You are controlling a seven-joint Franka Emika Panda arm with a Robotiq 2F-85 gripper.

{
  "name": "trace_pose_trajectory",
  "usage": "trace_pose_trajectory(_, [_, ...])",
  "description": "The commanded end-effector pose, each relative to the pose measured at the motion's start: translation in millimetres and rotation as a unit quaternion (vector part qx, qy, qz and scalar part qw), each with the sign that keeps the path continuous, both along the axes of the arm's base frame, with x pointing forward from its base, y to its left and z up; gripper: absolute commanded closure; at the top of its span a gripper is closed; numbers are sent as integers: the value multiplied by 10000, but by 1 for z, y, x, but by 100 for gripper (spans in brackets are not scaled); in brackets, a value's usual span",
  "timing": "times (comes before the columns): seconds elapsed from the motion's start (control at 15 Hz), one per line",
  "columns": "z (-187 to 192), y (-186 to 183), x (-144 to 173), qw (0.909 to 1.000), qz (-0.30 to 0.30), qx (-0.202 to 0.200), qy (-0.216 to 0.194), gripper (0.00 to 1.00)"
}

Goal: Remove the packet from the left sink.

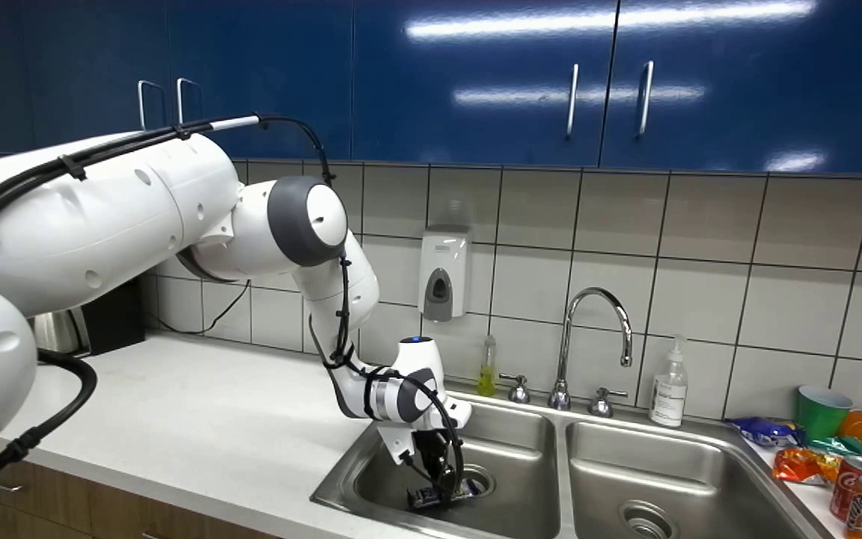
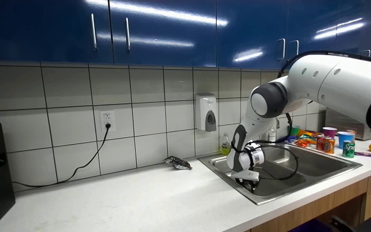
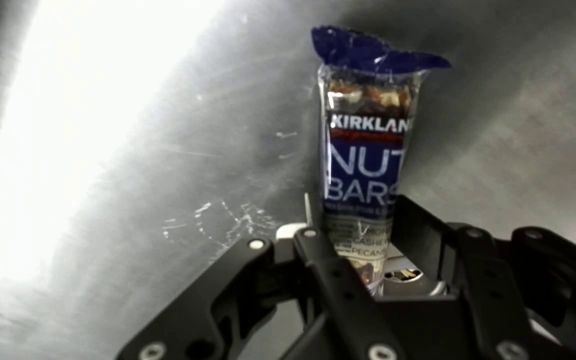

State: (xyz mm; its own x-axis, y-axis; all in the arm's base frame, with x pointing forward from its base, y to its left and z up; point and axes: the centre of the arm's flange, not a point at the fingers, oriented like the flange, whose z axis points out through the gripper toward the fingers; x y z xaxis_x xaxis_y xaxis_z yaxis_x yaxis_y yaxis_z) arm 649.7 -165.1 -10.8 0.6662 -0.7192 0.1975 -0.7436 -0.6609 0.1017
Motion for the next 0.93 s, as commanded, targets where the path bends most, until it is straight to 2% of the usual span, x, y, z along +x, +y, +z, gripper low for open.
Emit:
trace_pose_trajectory(0.0, [36, 4, 7, 9998, 64, -32, -206, 87])
trace_pose_trajectory(0.4, [70, 2, 15, 9989, 79, -171, -426, 87])
trace_pose_trajectory(0.87, [96, 3, 12, 9986, 257, -269, -380, 87])
